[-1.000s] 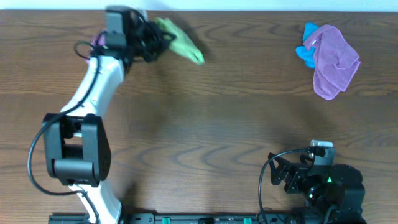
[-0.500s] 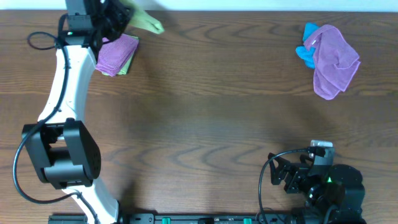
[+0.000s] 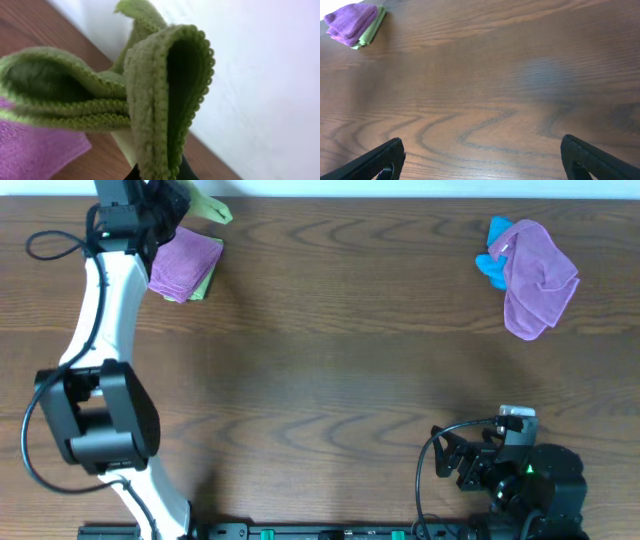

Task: Fold the cloth
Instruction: 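Lower the green cloth onto the pink cloth stack with the left gripper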

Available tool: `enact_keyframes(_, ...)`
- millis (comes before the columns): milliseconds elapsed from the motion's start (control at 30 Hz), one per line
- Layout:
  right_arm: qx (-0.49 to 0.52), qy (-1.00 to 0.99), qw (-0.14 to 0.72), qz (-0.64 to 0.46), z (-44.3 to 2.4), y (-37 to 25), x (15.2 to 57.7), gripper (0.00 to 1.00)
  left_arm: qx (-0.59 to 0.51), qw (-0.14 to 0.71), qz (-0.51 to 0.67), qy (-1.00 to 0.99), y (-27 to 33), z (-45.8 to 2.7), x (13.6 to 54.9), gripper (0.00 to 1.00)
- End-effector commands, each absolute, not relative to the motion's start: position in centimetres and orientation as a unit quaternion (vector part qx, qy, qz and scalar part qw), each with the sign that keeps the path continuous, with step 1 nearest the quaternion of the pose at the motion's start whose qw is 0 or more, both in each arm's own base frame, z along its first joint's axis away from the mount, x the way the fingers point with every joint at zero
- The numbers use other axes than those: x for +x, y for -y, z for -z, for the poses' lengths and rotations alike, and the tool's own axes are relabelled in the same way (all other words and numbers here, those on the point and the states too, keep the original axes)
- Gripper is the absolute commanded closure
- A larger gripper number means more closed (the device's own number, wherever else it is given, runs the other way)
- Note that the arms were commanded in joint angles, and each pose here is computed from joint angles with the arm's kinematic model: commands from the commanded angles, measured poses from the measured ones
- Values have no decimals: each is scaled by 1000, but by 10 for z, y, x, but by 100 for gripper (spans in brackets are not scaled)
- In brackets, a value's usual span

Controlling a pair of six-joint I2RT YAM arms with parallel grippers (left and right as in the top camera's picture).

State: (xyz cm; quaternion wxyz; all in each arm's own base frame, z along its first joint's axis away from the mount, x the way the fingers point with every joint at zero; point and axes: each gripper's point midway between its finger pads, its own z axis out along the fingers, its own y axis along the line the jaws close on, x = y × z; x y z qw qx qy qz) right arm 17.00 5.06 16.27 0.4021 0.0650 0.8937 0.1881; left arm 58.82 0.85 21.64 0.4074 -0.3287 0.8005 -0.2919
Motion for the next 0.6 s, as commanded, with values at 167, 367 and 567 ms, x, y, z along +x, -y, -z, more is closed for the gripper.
enact_keyframes(167,73,-892,402,-192,-162,-50,170,1,-328,428,235,-808,-32,-198,600,94)
enact_keyframes(367,73,-892,402,-192,-162,-50,170,1,-336,435,214,-808,-40,-191,602,94)
enact_keyframes(567,73,-892,402,-192,-162,-50,170,1,-339,419,213,-815,-39,-165,608,95)
